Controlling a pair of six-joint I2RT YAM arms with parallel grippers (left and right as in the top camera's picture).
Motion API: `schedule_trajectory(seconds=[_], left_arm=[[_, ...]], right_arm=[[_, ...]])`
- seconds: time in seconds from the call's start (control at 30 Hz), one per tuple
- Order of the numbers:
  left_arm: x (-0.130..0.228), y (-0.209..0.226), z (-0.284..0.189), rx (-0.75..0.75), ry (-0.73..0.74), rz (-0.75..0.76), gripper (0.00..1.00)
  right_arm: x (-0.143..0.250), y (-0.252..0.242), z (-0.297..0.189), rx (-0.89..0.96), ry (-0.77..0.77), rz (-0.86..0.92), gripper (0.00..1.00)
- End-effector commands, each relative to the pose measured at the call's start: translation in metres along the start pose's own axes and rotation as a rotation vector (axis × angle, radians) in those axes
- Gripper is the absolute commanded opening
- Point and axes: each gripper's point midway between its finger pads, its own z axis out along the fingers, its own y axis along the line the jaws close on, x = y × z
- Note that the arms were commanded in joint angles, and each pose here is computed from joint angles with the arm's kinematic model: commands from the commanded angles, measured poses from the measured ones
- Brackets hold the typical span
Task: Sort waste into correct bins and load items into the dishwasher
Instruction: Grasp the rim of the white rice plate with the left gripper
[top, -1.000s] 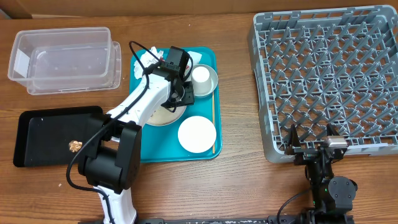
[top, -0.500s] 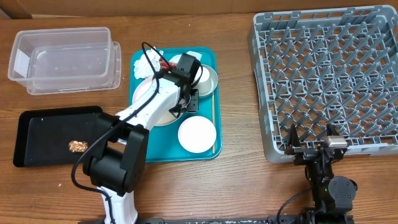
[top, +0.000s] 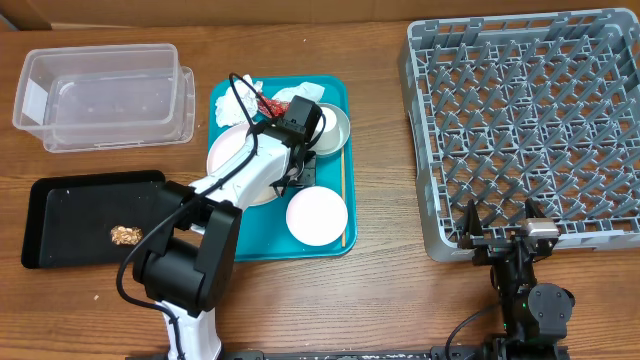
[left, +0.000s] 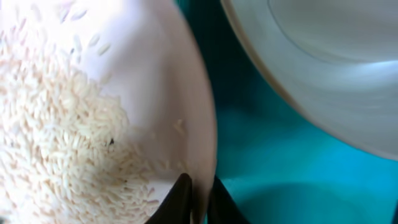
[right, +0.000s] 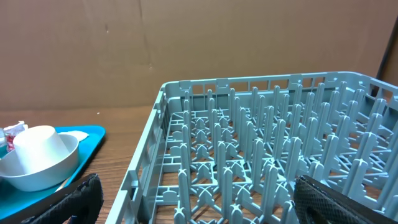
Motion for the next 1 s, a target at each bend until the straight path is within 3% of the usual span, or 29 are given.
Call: schedule_trajectory(seconds=[0.0,0.13,0.97], left_arm=[[-0.006,0.001,-0.008,-0.006,-0.02,-0.001,0.08],[-0.009,0.0,-0.012,-0.004,-0.024,-0.002,0.04],[-0.044,0.0,-0.067,-0.037,-0.065,-0.007,0.04]], right_arm=[[0.001,-0.001,0.0,0.002,-0.007,-0.004,1.0],[0.001,-0.001,0.0,0.002,-0.007,-0.004,1.0],[0.001,-0.001,0.0,0.002,-0.007,-0.004,1.0]])
